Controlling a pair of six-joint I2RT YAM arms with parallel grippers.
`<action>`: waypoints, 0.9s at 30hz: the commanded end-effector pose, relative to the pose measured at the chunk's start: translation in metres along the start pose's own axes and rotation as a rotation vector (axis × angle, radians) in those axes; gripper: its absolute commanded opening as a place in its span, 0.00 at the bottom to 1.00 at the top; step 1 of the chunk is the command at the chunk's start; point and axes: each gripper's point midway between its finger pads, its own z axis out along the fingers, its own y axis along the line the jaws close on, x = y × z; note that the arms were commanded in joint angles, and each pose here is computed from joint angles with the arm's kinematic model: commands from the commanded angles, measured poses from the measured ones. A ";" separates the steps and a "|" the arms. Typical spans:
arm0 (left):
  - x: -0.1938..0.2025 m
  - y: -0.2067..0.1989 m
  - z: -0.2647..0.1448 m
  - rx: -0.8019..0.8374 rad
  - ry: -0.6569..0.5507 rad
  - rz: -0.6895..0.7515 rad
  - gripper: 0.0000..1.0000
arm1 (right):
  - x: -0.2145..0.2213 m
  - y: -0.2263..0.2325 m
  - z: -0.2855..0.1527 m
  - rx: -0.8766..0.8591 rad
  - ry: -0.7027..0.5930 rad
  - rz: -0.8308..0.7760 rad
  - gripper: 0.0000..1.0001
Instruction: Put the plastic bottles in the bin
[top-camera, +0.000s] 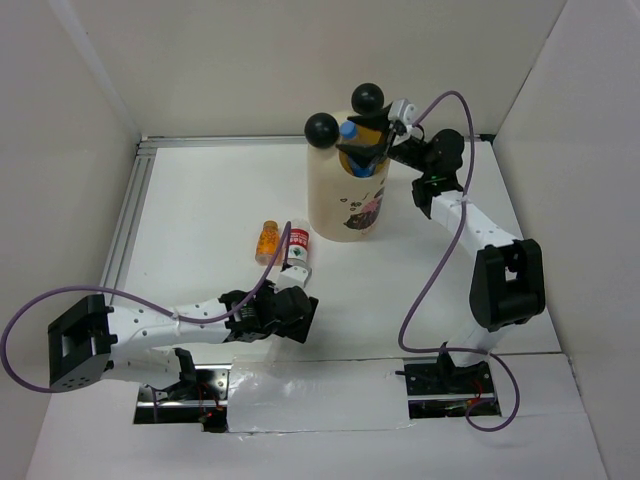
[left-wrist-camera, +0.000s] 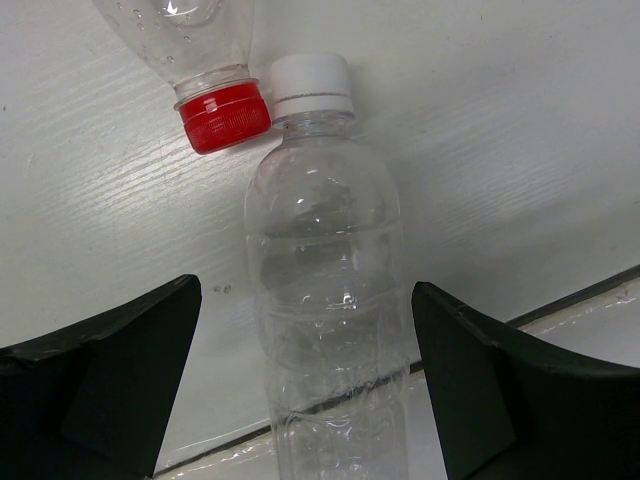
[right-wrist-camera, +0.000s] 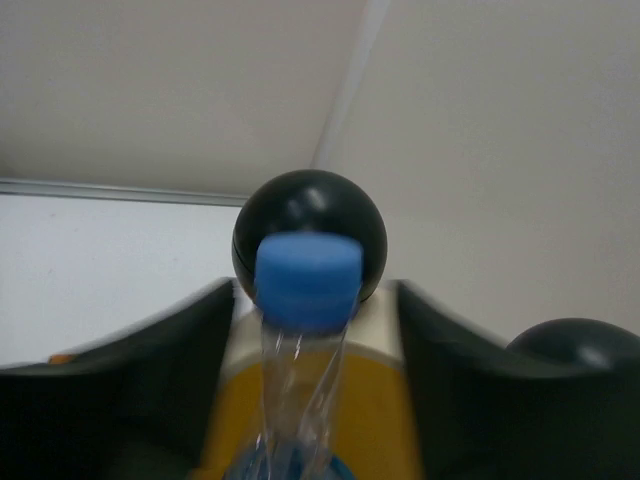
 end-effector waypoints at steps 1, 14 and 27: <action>-0.016 -0.011 -0.006 0.028 -0.044 -0.023 0.99 | -0.036 -0.001 0.004 0.002 -0.050 -0.084 0.98; -0.029 -0.011 -0.004 0.000 -0.058 0.103 0.99 | -0.069 -0.030 -0.024 0.021 0.263 -0.195 1.00; 0.000 0.004 0.047 -0.013 0.223 0.110 0.95 | -0.041 0.024 -0.144 0.130 0.620 0.245 0.90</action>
